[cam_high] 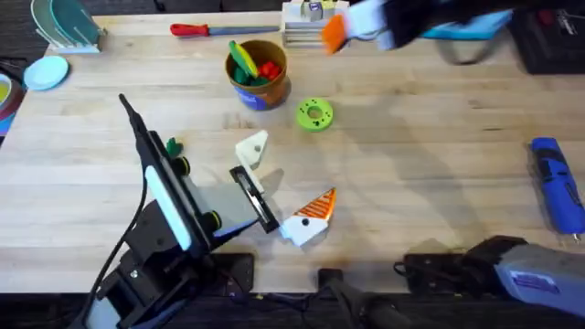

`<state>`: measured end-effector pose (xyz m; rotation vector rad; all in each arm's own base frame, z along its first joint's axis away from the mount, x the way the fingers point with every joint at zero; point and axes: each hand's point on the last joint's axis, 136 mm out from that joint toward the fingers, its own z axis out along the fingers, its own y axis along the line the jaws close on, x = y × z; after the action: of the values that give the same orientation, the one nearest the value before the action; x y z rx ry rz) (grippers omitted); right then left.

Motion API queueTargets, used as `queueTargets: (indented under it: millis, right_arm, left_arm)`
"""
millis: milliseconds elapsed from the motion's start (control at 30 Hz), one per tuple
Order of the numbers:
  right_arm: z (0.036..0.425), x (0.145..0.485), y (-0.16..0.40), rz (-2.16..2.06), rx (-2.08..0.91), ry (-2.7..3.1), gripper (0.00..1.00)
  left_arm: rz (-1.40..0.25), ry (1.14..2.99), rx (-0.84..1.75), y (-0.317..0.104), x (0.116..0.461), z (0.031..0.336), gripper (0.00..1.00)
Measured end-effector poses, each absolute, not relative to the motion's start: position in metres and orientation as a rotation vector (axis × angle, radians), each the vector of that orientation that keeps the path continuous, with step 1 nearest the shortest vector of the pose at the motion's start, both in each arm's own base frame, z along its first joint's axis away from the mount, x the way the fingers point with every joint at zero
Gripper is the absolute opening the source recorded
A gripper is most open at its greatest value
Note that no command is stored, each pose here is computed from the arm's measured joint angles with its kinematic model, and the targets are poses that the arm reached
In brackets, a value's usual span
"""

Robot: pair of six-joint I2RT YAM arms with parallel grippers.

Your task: Pick up the gripper from the table and insert it into the empty holder that is missing its gripper. Then pick up a screw, insert it into the mounting hole, and use the screwdriver to tighten it. Finally, clean up the table by picking up the vegetable and placing it into the bucket.

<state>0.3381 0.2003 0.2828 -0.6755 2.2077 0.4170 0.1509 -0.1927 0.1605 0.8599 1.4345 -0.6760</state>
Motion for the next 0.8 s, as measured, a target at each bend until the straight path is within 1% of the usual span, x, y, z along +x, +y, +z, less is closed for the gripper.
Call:
queueTargets:
  millis: [100, 200, 300, 467, 533, 600, 800]
  right_arm:
    - [0.313, 0.323, 0.150, 0.337, -0.543, 2.189, 0.009]
    - [0.324, 0.303, 0.108, 0.258, -0.425, 2.212, 0.009]
    - [0.325, 0.288, 0.069, 0.175, -0.303, 2.221, 0.009]
    - [0.312, 0.254, 0.021, 0.090, -0.114, 2.190, 0.009]
    - [0.305, 0.241, 0.015, 0.115, -0.064, 2.147, 0.009]
    - [0.297, 0.235, 0.021, 0.199, -0.034, 2.091, 0.009]
    - [0.252, 0.247, 0.065, 0.641, 0.030, 2.034, 0.009]
  left_arm:
    - [-0.676, 1.434, 0.860, -0.193, 0.151, 0.161, 0.993]
    - [-0.676, 1.434, 0.860, -0.193, 0.151, 0.161, 0.993]
    - [-0.676, 1.434, 0.860, -0.193, 0.151, 0.161, 0.993]
    - [-0.676, 1.434, 0.860, -0.193, 0.151, 0.161, 0.993]
    - [-0.676, 1.434, 0.860, -0.193, 0.151, 0.161, 0.993]
    - [-0.676, 1.434, 0.860, -0.193, 0.151, 0.161, 0.993]
    - [-0.676, 1.434, 0.860, -0.193, 0.151, 0.161, 0.992]
